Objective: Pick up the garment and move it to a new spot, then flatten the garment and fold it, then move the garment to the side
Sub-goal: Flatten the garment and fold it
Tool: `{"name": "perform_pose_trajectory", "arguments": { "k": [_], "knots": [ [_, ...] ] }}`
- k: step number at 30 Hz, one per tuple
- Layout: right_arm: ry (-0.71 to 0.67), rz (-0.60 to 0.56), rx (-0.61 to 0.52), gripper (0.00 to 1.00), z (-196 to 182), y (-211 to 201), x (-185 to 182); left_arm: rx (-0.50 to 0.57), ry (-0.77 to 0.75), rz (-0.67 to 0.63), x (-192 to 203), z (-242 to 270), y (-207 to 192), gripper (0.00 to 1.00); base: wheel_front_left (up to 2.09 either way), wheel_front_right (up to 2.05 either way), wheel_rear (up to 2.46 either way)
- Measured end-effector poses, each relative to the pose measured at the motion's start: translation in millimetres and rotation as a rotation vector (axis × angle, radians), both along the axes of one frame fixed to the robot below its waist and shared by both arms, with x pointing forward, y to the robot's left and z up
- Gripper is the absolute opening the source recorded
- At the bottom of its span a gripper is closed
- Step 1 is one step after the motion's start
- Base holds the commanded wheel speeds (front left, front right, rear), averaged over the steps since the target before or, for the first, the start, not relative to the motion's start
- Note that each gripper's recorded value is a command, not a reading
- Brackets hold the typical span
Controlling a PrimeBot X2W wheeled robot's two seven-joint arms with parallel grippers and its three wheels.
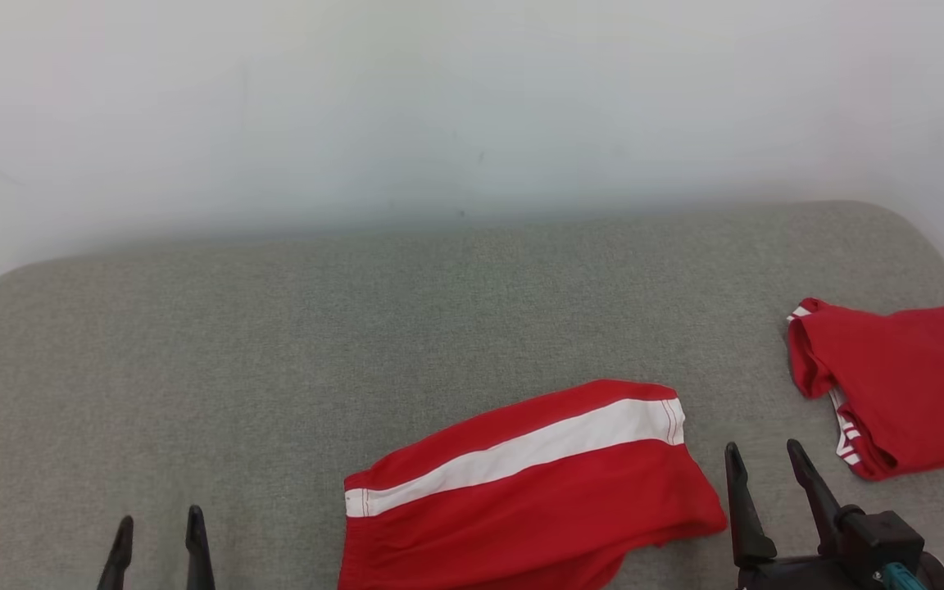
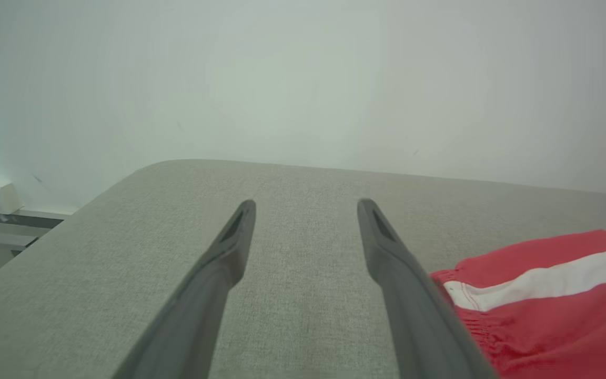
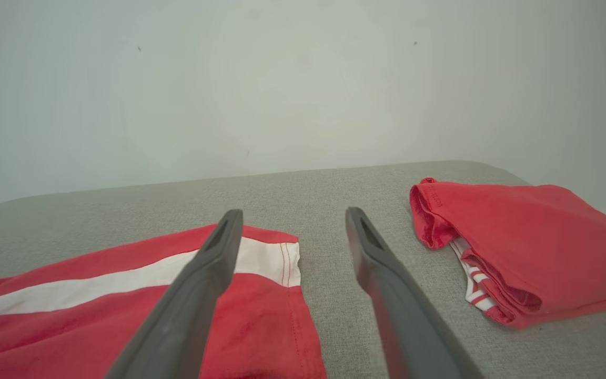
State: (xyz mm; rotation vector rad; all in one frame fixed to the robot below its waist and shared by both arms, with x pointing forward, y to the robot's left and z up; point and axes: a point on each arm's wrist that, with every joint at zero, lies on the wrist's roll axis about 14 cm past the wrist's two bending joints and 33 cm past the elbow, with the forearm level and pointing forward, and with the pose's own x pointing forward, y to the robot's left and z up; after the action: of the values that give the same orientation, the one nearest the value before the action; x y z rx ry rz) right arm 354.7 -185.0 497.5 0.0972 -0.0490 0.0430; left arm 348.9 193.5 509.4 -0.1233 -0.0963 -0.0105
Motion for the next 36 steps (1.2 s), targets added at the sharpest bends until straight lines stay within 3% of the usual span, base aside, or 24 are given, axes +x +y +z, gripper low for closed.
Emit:
{"name": "perform_pose_trajectory", "arguments": {
  "k": [17,36],
  "knots": [
    [0.041,0.061,-0.035,1.0,-14.1,18.6,-6.3,0.026,0.072,-0.002,-21.6,-24.2,4.3,1.0,0.0,0.0,0.0],
    [0.059,0.058,-0.029,1.0,-20.6,18.1,-11.3,0.017,0.065,-0.033,-8.7,-21.1,-0.5,1.0,0.0,0.0,0.0]
  ]
}}
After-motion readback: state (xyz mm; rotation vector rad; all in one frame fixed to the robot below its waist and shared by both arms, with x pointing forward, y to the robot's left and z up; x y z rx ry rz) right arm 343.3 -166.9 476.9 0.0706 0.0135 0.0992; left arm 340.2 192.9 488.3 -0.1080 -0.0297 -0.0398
